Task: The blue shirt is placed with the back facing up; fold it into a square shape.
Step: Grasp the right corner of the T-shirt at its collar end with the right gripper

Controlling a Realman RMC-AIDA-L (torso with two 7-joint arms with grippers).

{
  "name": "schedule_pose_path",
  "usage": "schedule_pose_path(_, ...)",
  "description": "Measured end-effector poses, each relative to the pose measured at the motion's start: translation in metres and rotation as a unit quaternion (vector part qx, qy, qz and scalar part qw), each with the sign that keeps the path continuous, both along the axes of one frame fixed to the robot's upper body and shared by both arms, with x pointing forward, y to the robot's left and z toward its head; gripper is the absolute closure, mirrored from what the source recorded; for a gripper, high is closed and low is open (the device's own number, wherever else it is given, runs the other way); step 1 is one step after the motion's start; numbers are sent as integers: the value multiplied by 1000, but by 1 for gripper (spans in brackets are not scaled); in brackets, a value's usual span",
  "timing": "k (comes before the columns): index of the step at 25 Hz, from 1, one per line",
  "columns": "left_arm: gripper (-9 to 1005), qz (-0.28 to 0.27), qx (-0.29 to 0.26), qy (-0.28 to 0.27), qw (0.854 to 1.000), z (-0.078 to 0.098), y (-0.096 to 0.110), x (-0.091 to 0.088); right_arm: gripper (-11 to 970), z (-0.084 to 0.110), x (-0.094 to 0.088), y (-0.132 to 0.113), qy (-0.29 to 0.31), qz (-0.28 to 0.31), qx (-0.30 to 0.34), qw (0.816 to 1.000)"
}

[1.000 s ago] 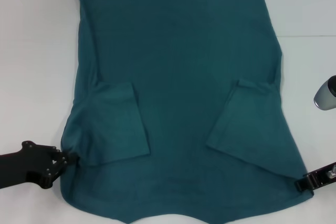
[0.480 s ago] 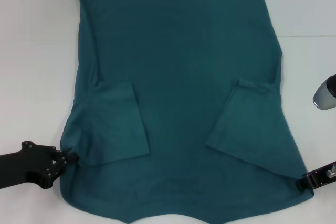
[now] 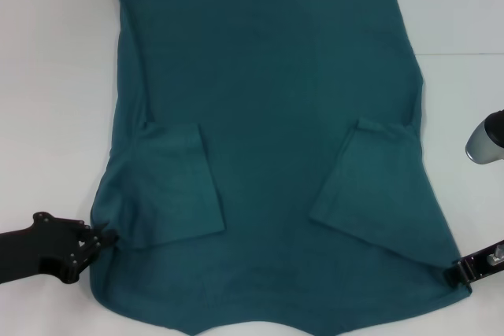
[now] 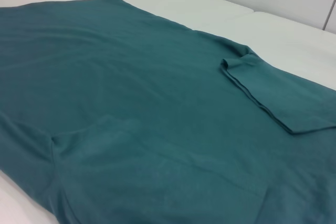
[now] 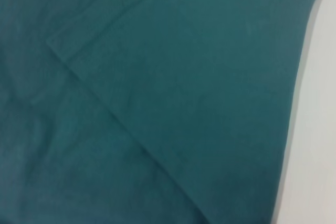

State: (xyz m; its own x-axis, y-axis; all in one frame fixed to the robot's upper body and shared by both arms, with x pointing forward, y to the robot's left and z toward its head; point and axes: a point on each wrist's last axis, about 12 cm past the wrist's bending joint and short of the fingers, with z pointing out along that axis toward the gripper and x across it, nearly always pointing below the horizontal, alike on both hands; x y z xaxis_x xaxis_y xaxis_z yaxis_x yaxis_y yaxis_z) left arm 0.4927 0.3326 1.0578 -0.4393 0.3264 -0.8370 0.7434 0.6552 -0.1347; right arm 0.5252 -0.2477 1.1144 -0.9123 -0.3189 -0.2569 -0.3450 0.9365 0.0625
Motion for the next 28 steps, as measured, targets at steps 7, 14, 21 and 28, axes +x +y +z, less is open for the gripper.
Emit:
schedule_pose_path(7,952,-2,0,0,1000,0,-1,0,623,0,0,0,1,-1,0,1000)
schedule_pose_path(14,951,-1,1,1,1000,-2,-1,0,648,-1,0,-1,2,-5,0,1000)
schedule_pose_path(21,951,-1,2,1,1000,-3,-1,0,673,-2,1,-2,4,-10,-6,1000)
schedule_pose_path(28,951,-1,2,1,1000,-3,-1,-1,812,-4,2,-1,4,-11,-6,1000)
